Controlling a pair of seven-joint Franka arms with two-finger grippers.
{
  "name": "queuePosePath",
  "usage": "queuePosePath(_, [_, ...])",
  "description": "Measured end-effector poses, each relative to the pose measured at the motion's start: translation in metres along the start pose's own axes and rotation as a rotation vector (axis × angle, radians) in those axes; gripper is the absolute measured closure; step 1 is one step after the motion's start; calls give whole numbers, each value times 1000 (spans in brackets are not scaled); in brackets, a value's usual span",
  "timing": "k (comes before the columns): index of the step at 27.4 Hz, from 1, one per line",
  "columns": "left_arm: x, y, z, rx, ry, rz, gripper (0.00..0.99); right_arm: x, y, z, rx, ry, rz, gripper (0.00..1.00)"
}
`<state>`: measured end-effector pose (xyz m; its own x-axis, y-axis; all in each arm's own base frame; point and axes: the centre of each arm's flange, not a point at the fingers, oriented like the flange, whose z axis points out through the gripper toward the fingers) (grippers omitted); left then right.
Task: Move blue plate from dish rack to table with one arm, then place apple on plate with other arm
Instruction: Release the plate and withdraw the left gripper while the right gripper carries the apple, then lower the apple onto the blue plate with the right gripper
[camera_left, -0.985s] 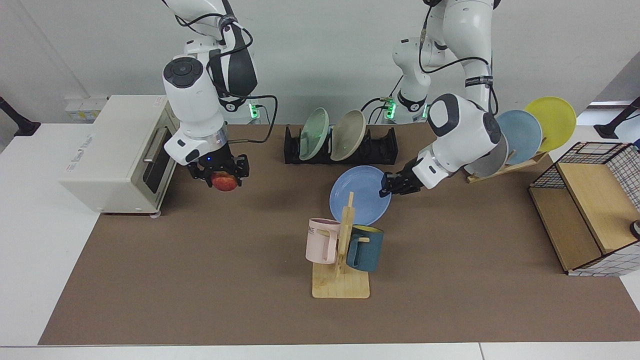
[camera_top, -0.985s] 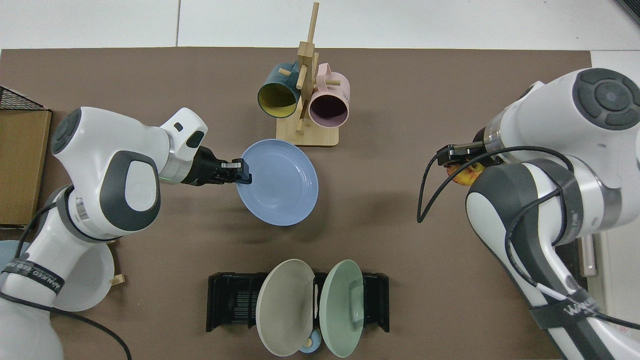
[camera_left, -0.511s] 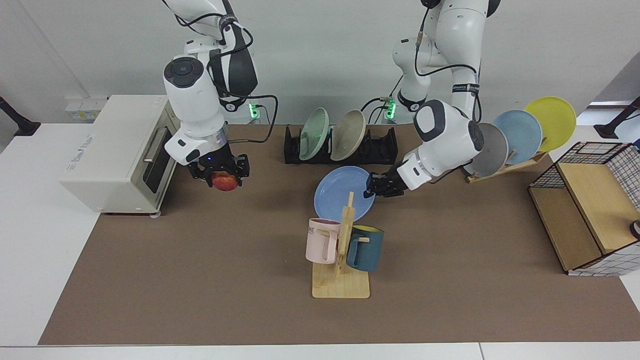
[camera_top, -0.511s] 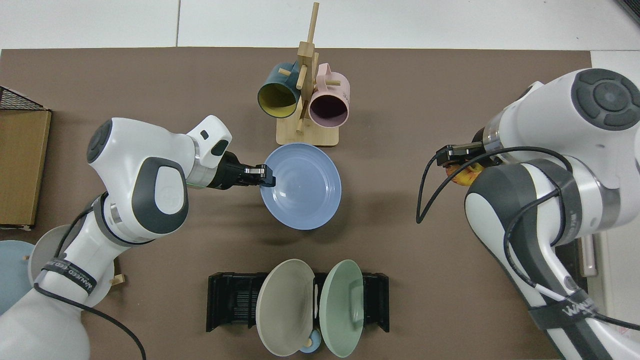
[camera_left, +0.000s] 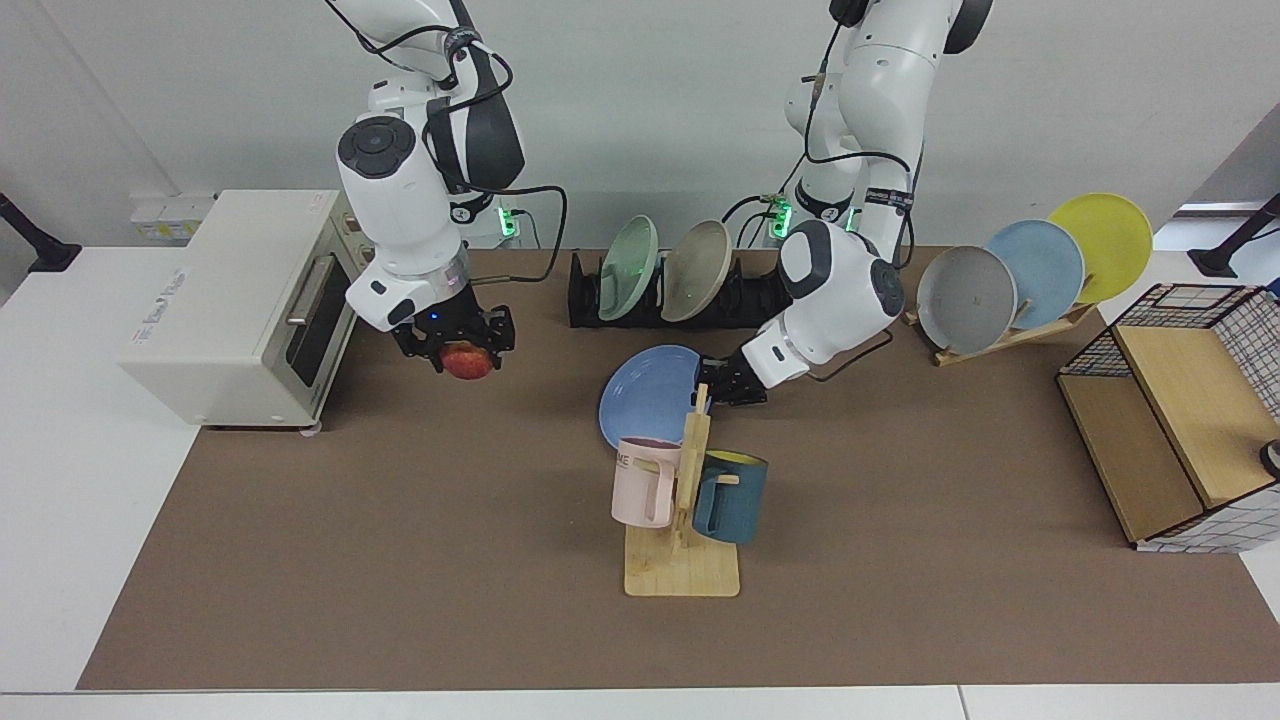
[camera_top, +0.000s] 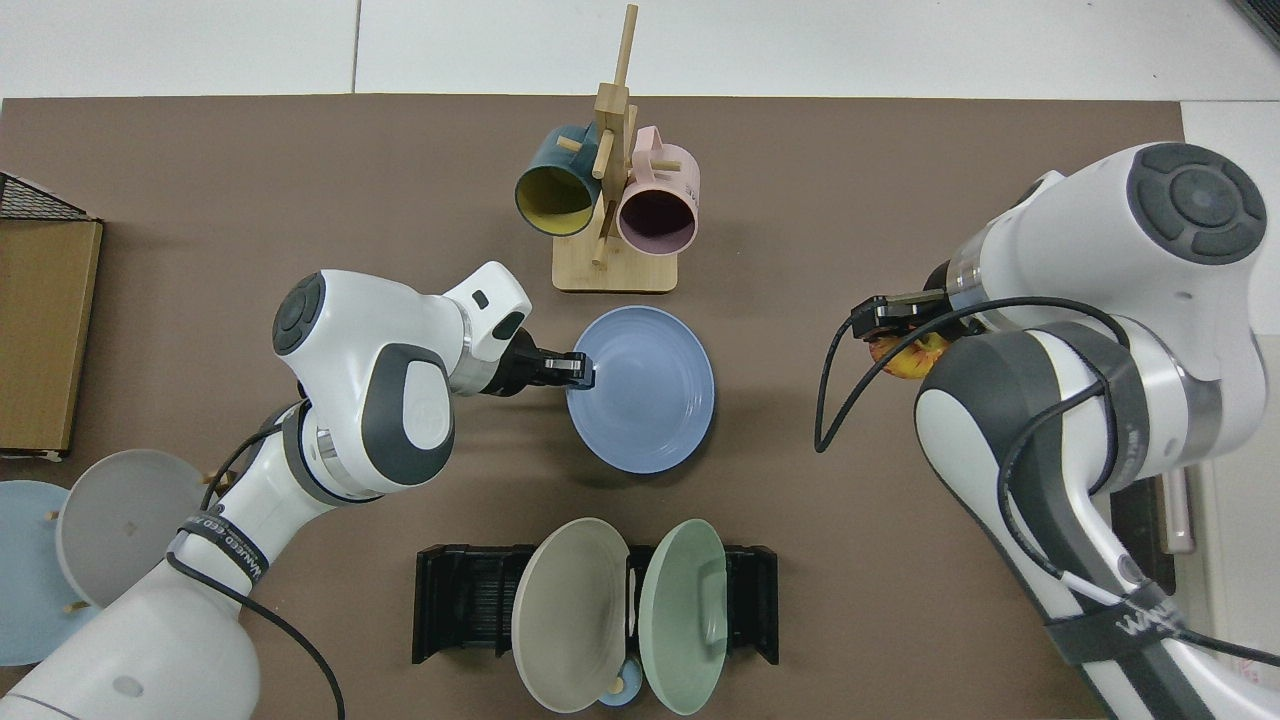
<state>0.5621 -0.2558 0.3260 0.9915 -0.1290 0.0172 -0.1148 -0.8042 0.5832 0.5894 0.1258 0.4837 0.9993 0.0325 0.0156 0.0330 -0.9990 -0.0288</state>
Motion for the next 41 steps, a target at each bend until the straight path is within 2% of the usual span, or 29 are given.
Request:
queuePosePath(3, [0, -2, 0, 10, 0, 12, 749, -2, -6, 2, 1, -4, -8, 207])
queuePosePath(4, [0, -3, -1, 14, -1, 15, 652, -2, -8, 3, 2, -4, -11, 207])
queuePosePath(5, [0, -3, -1, 20, -2, 19, 599, -3, -10, 4, 2, -3, -13, 207])
queuePosePath(7, [1, -5, -2, 29, -1, 23, 537, -3, -12, 7, 5, -3, -15, 207])
queuePosePath(10, [2, -8, -7, 57, 4, 31, 520, -4, -14, 13, 12, -2, -14, 207])
queuePosePath(11, [3, -8, -10, 70, 6, 31, 454, -5, -14, 15, 15, -1, -14, 207])
queuePosePath(19, [8, -14, -60, 205, 22, 48, 423, -8, -31, 28, 64, 16, -14, 207])
queuePosePath(26, [8, -18, -165, 346, 14, 57, 423, -13, -76, 45, 76, 39, -8, 207])
queuePosePath(30, [0, -16, -228, 431, 20, 54, 414, -19, -113, 59, 79, 39, 6, 207])
queuePosePath(34, [-8, -14, -273, 484, 18, 45, 401, -24, -143, 69, 78, 31, 23, 207])
queuePosePath(39, [-14, -5, -320, 563, 3, 43, 172, -28, -175, 87, 78, 26, 78, 207])
queuePosePath(40, [-15, -2, -329, 584, 1, 44, 66, -29, -183, 92, 80, 27, 87, 207])
queuePosePath(41, [-16, 1, -336, 601, -3, 45, 22, -30, -190, 98, 80, 26, 93, 207])
